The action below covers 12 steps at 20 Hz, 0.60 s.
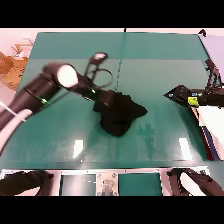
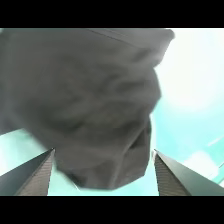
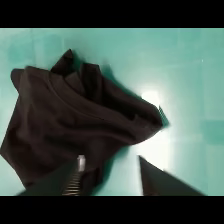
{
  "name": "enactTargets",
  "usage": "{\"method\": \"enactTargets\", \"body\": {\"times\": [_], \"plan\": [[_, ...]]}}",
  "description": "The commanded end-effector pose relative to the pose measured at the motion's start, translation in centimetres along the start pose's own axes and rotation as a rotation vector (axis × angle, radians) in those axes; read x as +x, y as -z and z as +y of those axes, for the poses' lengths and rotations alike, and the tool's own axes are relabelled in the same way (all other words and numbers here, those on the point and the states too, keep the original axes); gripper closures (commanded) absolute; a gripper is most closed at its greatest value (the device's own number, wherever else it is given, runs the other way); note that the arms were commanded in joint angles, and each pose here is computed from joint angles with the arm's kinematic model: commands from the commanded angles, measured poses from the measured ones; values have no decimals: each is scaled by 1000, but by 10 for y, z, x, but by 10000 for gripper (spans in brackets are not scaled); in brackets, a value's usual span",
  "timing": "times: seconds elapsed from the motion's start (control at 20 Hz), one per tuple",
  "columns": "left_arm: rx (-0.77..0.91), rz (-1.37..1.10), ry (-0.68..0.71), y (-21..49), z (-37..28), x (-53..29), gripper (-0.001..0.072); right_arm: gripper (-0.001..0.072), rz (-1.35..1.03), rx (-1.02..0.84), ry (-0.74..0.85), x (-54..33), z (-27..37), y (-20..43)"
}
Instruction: Fold the shirts.
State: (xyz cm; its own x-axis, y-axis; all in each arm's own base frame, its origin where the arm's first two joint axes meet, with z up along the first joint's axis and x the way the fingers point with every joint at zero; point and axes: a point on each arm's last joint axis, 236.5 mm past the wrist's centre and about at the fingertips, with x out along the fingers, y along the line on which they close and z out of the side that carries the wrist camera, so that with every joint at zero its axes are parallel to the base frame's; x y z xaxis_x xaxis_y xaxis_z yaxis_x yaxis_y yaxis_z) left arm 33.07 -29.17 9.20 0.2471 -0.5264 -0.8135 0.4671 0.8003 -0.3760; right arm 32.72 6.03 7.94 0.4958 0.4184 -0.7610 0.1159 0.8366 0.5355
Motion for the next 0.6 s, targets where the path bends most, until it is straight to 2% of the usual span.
{"method": "enactTargets", "body": {"times": [0.0, 0.15, 0.3, 0.55], "plan": [[-99, 53, -51, 5, 45, -51, 14, 259, 45, -22, 4, 7, -5, 6], [-201, 130, -163, 32, 103, -78, 14, 263, 129, 10, 17, 29, -19, 17], [-269, 147, -168, 48, 124, -57, 14, 265, 244, 91, 45, 64, -47, 41], [-463, -95, 0, 39, 132, 29, 15, 294, 372, 143, 46, 119, -70, 74]]}}
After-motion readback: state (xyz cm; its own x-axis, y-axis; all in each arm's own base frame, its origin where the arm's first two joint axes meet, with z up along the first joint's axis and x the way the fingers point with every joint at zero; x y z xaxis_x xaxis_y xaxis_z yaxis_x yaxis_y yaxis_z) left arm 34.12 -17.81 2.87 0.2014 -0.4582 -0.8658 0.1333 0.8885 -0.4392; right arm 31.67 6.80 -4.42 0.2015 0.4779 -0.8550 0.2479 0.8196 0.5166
